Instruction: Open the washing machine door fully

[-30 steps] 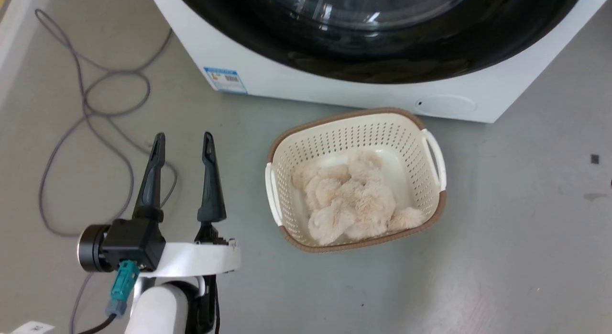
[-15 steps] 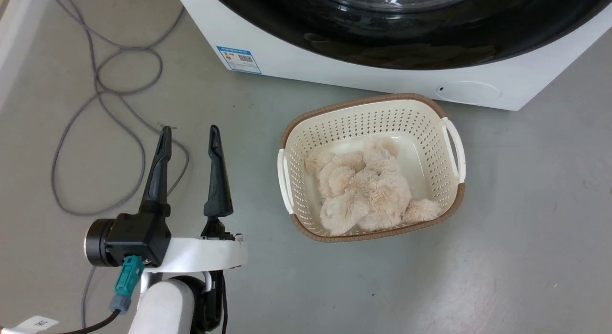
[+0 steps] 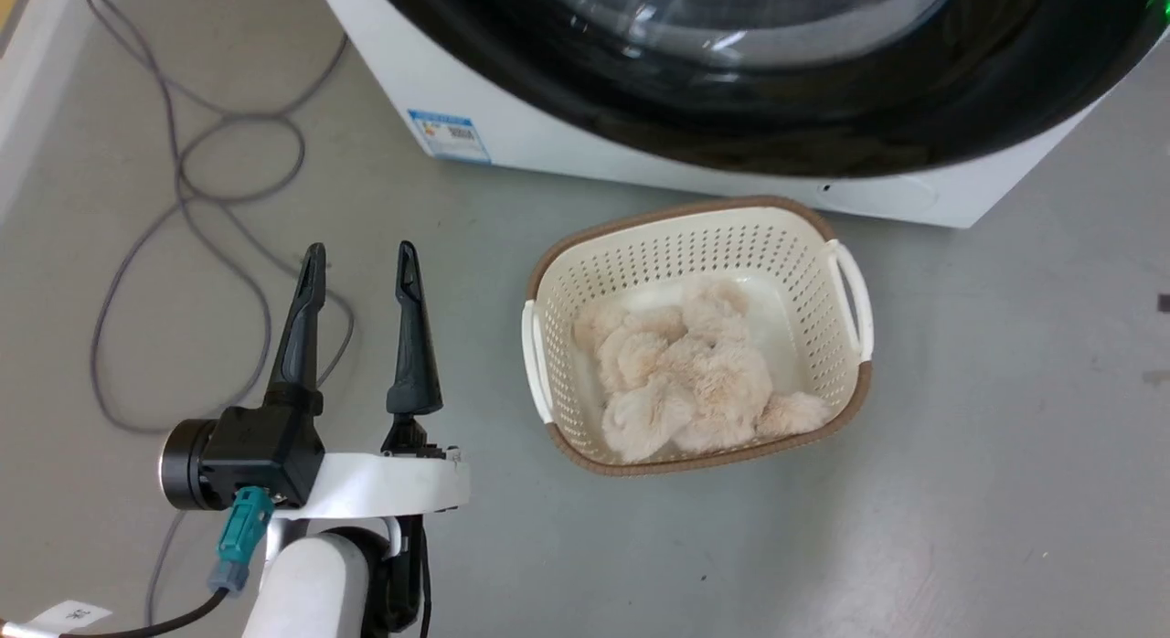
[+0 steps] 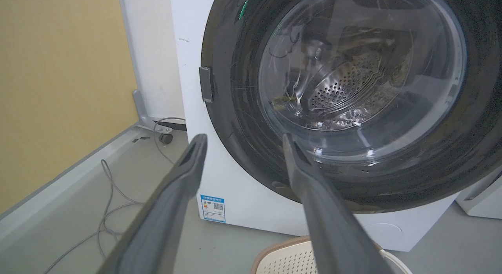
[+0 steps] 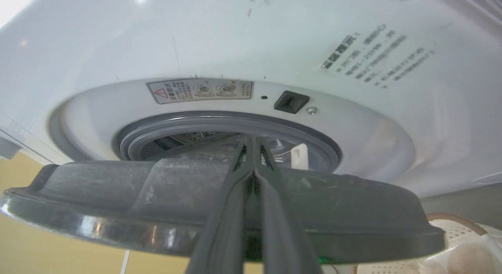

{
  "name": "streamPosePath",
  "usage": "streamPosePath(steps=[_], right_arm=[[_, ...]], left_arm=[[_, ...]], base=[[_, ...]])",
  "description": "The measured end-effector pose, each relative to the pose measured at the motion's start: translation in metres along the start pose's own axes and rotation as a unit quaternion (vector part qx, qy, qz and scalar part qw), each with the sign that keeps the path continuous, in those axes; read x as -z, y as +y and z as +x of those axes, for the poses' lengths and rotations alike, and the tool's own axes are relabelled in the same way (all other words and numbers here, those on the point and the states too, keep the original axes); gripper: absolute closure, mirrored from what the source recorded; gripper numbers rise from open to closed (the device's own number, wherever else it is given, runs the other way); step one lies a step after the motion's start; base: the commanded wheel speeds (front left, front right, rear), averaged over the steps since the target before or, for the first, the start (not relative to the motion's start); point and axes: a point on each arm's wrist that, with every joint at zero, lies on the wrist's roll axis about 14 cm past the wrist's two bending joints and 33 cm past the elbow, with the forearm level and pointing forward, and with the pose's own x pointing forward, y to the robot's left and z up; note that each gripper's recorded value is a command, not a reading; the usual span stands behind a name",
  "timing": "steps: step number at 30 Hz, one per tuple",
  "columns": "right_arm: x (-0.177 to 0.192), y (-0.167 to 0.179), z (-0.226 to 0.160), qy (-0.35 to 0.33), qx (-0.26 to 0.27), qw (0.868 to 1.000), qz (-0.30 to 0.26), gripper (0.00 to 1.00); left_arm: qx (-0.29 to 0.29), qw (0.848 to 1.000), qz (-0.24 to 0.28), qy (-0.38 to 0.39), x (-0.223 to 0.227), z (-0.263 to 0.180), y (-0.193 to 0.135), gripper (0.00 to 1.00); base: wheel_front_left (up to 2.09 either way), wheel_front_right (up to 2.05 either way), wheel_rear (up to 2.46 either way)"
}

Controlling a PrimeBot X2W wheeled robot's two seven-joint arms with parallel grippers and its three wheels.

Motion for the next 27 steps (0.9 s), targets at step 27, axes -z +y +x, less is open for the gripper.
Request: streamPosePath(steps=[27], right_arm=[[0.106,0.022,-0.114,0.154,-0.055,0.987,0.008,1.0]], left_arm=[[0.033,0.999,-0.008,-0.032,-0.032,-0.026,-0.013,0.0]], base=[[0.0,0.0,0.0]])
